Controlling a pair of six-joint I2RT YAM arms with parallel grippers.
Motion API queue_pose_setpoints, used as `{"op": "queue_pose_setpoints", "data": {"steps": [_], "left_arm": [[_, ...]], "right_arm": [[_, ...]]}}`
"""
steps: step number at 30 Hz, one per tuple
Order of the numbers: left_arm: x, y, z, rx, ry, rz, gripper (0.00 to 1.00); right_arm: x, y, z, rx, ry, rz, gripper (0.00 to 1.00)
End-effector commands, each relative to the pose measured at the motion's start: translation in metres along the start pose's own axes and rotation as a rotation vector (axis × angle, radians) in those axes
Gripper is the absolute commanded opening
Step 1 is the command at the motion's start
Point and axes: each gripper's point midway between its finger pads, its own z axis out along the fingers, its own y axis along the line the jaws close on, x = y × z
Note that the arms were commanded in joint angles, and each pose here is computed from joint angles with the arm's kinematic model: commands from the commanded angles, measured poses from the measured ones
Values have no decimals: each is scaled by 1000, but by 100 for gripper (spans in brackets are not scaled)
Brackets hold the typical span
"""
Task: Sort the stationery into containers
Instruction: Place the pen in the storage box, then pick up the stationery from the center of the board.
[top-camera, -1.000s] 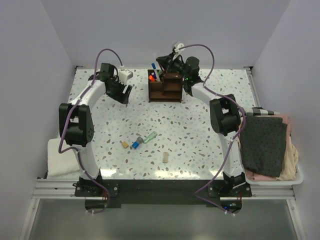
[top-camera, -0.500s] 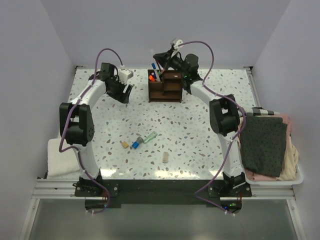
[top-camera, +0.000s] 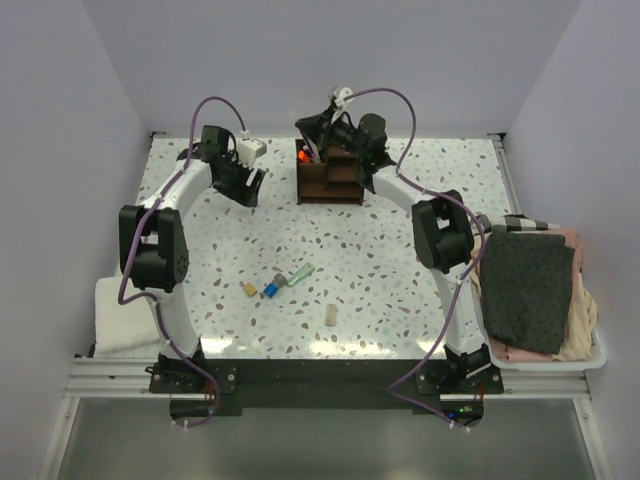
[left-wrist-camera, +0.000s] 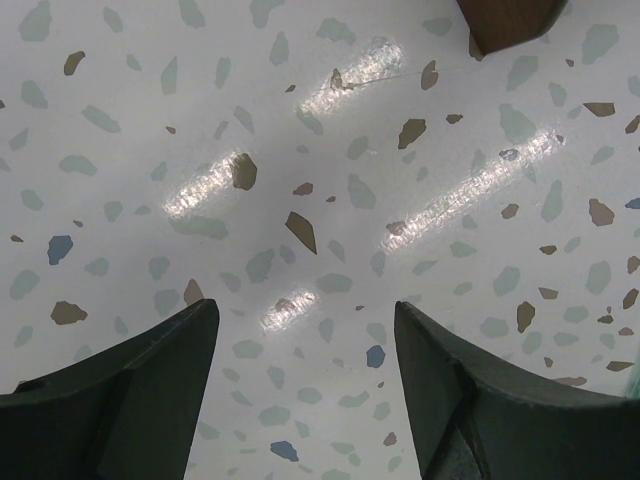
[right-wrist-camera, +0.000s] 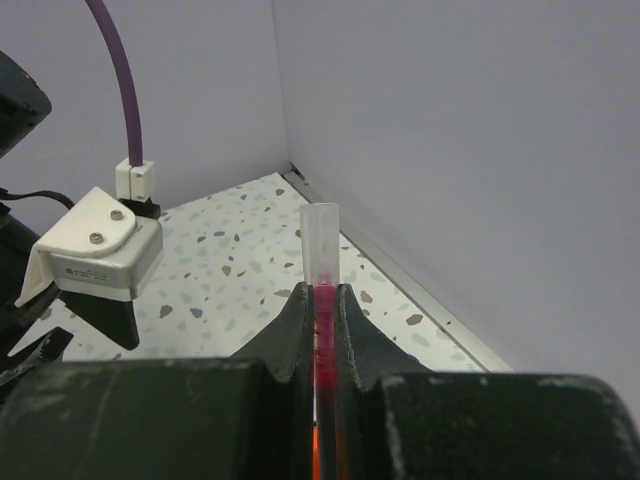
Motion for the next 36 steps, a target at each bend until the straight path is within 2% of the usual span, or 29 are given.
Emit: {"op": "queue_pose_setpoints", "data": {"steps": [1,14,16,18,22,26,27,32,34,36], "left_arm": [[-19,-1,-5,-14,-45,26,76],[-23,-3,3,-15,-39,43,76],[-24,-2,2,-17,-40,43,77],[-25,-2,2,-17,-45,43,77],[-29,-1,0,-24,-61,36,79],[-36,13,-9,-114,-87,24,81],[-38,14,-12,-127,-96,26,81],[-52,24,-36,-221,-159,-15,86],[-60,30,-51,-277,-199,-57,100],[-61,40,-63,-355,-212,-112,100]], "right_arm": [[0,-2,-4,-1,-19,-52,0],[39,-9,-22,28,57,-80,0],[34,-10,-26,35,57,-99,1],[39,-9,-33,42,78,-106,6],[31,-8,-43,70,99,-145,33],[8,-2,-52,82,122,-163,44],[-13,2,-53,78,103,-183,45],[-52,21,-63,55,123,-210,47],[-84,28,-71,59,108,-249,48],[-87,35,-81,52,158,-269,48]]}}
